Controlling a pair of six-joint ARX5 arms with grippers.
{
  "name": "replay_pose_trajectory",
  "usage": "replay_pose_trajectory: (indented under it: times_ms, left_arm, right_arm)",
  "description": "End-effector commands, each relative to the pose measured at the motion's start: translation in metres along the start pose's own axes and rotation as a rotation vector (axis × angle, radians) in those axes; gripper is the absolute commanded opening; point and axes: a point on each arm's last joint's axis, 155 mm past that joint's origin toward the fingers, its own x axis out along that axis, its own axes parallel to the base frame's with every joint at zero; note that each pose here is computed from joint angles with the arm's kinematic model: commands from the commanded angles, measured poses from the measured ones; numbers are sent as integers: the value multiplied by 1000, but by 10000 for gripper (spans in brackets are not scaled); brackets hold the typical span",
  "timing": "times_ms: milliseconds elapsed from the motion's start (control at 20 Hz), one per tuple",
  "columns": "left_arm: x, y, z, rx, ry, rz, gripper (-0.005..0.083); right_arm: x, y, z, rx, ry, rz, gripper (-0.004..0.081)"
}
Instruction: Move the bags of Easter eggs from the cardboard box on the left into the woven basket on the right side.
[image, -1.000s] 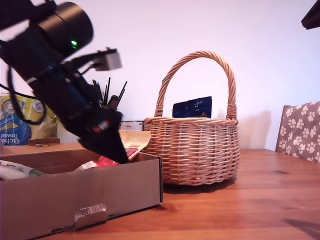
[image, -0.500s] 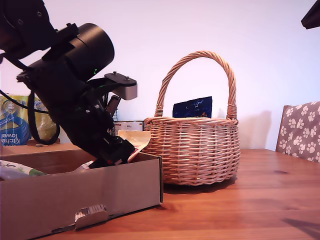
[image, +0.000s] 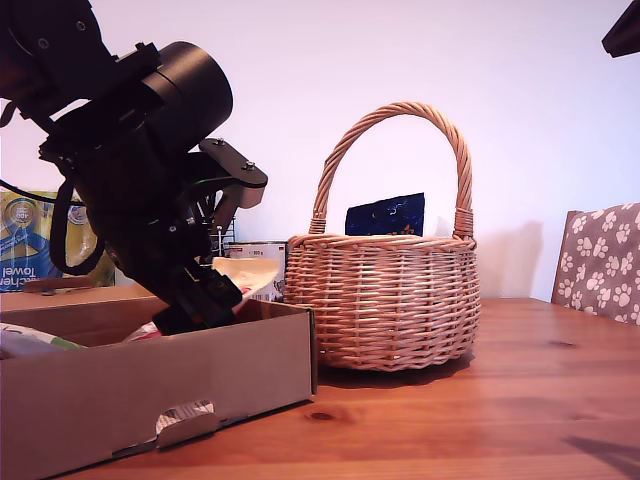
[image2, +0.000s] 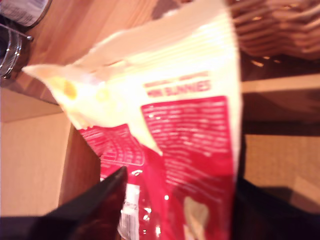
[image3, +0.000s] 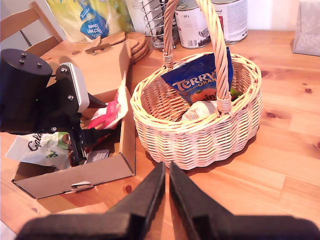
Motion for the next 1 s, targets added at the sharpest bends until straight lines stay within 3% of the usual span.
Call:
replay_pose_trajectory:
  times_ms: [0,200,250,450,650,950]
  left_arm:
    - [-2,5,0,-9,-4,15,305]
    - [-3,7,0,40,-3,20,5]
    - [-5,8,2,59,-8,22,-22]
    - [-26,22,10,51,-35,36,-21]
    - [-70,33,31,27,-130,-19,-21]
    - [-144,19,84,-4,-443,-238,-21]
  right_arm:
    - [2,1,-4,-2,6,7,-13]
    - [2,1,-4,-2,6,7,-13]
    - [2,1,-4,-2,6,7,-13]
    - [2,1,-4,-2,5,7,-13]
    - [2,1,-4,-2,5,7,-13]
    - [2,1,-4,-2,5,7,-13]
